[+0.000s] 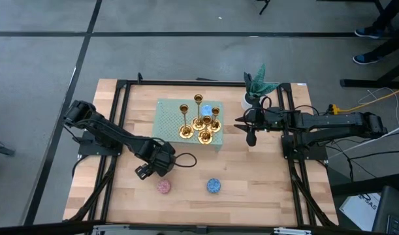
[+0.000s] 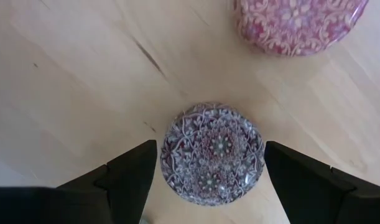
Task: Pick & Place candle stick holders
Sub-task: Put the red scented candle on the shelf
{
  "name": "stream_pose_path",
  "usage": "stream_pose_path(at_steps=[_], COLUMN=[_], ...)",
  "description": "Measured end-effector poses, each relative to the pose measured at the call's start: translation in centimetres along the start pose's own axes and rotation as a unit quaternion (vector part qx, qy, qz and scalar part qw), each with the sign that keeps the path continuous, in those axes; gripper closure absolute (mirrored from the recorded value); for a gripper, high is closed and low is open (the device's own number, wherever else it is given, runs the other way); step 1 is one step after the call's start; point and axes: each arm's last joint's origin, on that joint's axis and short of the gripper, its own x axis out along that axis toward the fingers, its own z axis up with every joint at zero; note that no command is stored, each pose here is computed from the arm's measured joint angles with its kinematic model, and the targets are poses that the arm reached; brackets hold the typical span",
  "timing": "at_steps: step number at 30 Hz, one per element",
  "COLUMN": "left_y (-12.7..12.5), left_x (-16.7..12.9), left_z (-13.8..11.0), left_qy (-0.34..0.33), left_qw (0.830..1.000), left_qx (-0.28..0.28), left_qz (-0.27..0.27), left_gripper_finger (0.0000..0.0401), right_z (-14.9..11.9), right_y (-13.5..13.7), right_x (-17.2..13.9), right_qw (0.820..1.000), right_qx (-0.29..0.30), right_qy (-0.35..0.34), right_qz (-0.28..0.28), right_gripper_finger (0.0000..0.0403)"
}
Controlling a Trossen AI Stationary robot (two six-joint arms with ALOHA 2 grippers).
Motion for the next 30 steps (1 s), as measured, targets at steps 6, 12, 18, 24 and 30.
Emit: stream_pose_path(at_steps=[6, 12, 18, 24, 30], left_y=[0.0, -0.2, -0.4, -0.4, -0.4], left_x=[0.0, 0.8, 1.3, 1.4, 1.4], left_z=[0.0, -0.3, -0.5, -0.4, -0.2], left_qy=[-0.002, -0.008, -0.014, -0.017, -0.029], left_qw=[1.0, 1.0, 1.0, 1.0, 0.997], left_qx=[0.0, 0.001, 0.004, -0.011, -0.069], left_qz=[0.001, -0.003, 0.003, 0.004, -0.008], left_gripper_finger=[0.0105, 0.0104, 0.0104, 0.0104, 0.0104], right_z=[0.0, 0.0, 0.0, 0.0, 0.0], right_y=[0.0, 0.0, 0.0, 0.0, 0.0], right_x=[0.0, 0.0, 0.0, 0.0, 0.0], right_qw=[1.0, 1.0, 1.0, 1.0, 1.0], right_qx=[0.002, 0.002, 0.001, -0.001, -0.002], right_qy=[0.0, 0.0, 0.0, 0.0, 0.0], right_qz=[0.0, 0.0, -0.001, -0.002, -0.002], right_gripper_finger=[0.0281, 0.0281, 0.0281, 0.0281, 0.0281])
